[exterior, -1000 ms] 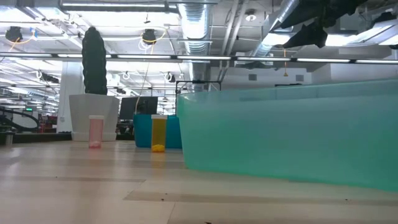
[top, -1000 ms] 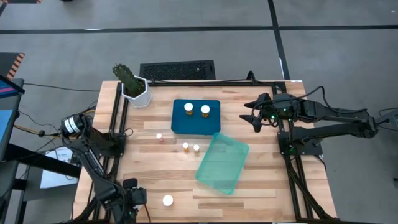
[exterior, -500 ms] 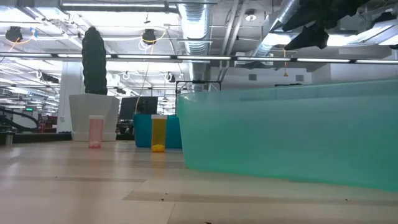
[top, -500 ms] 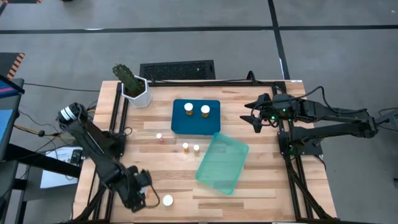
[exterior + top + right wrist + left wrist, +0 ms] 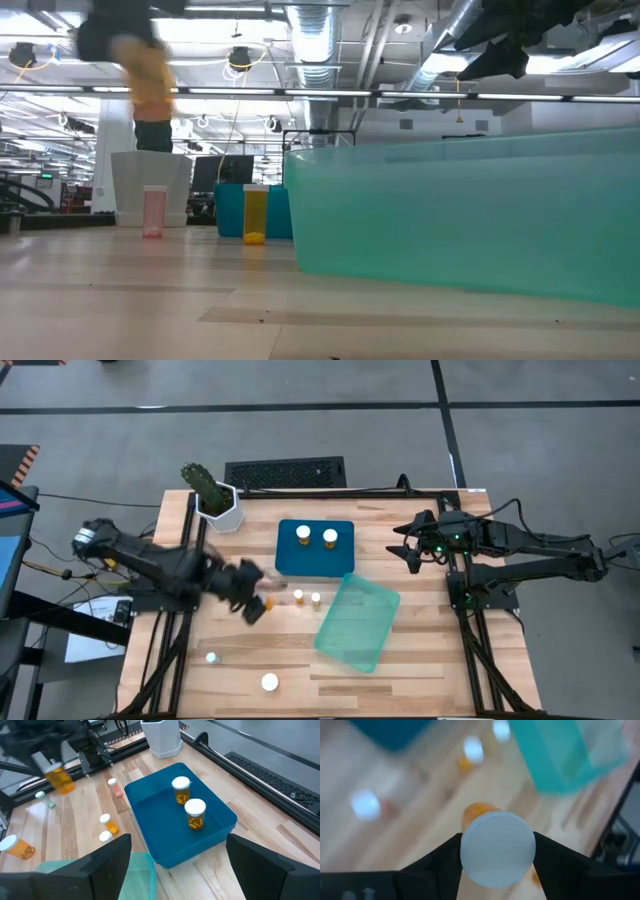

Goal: Pick and place medicine bottles into bin by pill shape (circle, oval)
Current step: Put the large orange pill bottle into the blue bin

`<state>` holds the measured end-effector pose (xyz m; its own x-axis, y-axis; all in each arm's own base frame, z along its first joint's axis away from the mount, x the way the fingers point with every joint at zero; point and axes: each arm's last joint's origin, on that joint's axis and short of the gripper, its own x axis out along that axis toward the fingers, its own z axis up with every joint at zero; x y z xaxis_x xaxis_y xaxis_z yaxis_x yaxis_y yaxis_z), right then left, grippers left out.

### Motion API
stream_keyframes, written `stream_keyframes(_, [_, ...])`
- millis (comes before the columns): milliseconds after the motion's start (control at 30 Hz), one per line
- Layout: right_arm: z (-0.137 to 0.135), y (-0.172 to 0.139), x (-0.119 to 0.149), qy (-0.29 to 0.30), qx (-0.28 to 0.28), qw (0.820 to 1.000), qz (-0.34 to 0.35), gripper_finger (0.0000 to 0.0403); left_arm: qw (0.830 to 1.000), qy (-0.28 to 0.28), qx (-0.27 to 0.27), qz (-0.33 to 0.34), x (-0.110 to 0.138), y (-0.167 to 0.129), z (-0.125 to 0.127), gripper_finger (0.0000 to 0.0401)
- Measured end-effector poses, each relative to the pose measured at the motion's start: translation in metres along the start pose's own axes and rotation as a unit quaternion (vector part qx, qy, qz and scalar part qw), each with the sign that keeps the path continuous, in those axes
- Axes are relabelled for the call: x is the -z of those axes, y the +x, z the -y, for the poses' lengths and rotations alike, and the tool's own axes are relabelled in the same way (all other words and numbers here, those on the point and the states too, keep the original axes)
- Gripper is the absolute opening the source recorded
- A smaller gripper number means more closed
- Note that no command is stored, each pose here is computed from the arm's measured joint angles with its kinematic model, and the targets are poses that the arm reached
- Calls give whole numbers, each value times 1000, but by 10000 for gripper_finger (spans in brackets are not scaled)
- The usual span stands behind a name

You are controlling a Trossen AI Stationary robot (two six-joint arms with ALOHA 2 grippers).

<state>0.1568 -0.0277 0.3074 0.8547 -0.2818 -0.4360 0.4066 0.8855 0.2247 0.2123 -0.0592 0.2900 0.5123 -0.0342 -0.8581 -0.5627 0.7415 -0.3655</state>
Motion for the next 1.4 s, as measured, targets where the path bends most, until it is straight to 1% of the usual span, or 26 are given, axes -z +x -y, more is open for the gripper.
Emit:
stream_keyframes(133, [0,0,0,0,0,1000,-2,333,999,19,1,43,-40,4,-11,203])
stream_keyframes(267, [0,0,0,0,1,1000,-2,333,996,51,-26,70,-80,9,-17,203])
stream_keyframes(367, [0,0,0,0,1,1000,-2,333,992,87,-53,78,-111,17,-19,204])
stream_keyframes(533, [0,0,1,1,2,1000,-3,333,983,143,-87,72,-163,44,-18,204])
stream_keyframes(667, [0,0,1,1,3,1000,-5,333,975,190,-107,45,-196,76,-17,204])
stream_keyframes(800, [0,0,1,1,4,1000,-6,333,970,215,-116,-12,-211,109,-19,204])
stream_keyframes(867, [1,0,1,1,4,1000,-6,333,965,227,-122,-44,-213,126,-20,206])
stream_keyframes(1033, [1,0,2,0,5,1000,-10,333,960,235,-131,-81,-214,160,-26,206])
stream_keyframes(1200, [1,0,2,0,5,1000,-9,333,957,238,-135,-94,-212,176,-29,206])
stream_keyframes(1300, [1,0,2,0,5,1000,-9,333,954,247,-137,-95,-212,177,-30,206])
stream_keyframes(1400, [1,0,2,0,5,1000,-9,333,953,254,-143,-83,-213,180,-31,206])
